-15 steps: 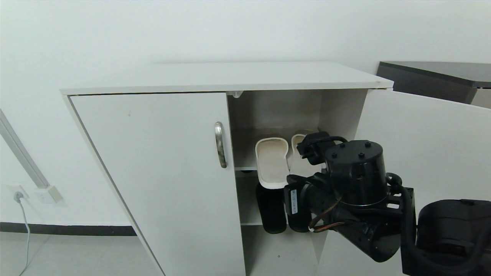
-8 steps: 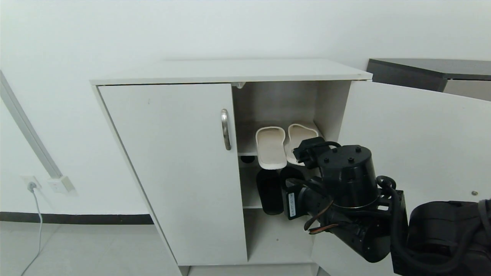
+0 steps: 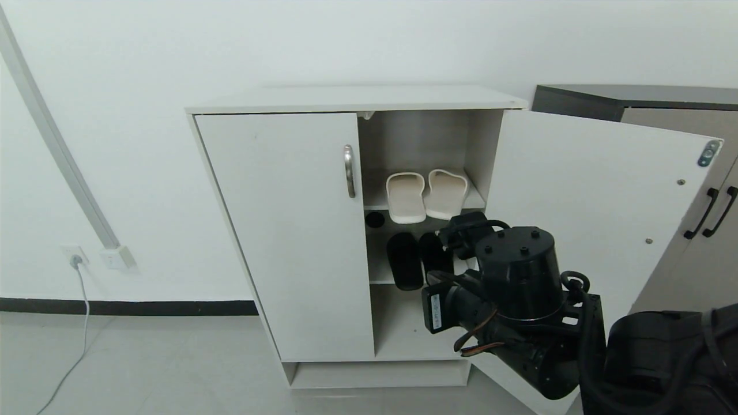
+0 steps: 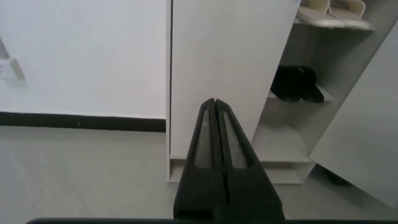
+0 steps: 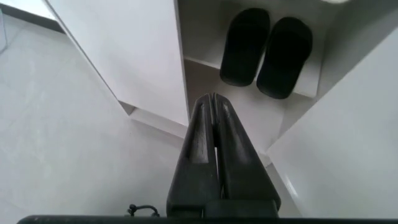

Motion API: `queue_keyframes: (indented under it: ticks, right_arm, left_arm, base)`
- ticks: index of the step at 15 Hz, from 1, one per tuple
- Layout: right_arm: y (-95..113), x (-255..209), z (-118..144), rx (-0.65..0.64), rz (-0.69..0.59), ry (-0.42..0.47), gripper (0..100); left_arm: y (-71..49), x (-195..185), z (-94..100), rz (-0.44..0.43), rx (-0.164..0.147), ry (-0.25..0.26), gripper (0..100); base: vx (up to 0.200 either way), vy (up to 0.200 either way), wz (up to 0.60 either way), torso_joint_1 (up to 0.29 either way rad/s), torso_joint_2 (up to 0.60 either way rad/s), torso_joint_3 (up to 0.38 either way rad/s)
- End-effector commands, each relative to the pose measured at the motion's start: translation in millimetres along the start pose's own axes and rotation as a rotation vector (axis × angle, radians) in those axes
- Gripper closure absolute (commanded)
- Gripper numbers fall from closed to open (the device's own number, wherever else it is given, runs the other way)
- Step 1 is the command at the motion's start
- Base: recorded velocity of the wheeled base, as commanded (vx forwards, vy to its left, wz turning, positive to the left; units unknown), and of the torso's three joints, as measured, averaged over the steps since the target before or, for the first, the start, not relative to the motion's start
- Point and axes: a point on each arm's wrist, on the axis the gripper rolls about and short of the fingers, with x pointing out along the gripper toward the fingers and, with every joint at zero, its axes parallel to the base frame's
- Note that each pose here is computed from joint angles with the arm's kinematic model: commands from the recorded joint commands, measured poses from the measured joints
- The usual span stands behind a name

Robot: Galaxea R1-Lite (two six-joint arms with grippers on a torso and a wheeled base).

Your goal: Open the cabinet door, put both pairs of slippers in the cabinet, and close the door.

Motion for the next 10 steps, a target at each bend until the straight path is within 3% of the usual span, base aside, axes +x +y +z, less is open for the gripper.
queue_keyframes:
  ticks: [1, 10]
  right_arm:
    - [-3.9, 7.9, -10.5, -0.023, -0.019, 0.021, 100]
    - [-6.5, 9.4, -15.3, -0.04, -0.026, 0.028, 100]
  left_arm:
    - [0.0, 0.0, 0.1, 0.002, -0.001, 0.001, 100]
    - [0.0, 0.0, 0.1, 0.002, -0.001, 0.001, 100]
  base:
    - [0.0, 0.0, 0.0, 0.0, 0.0, 0.0]
    - [0.0, 0.0, 0.0, 0.0, 0.0, 0.0]
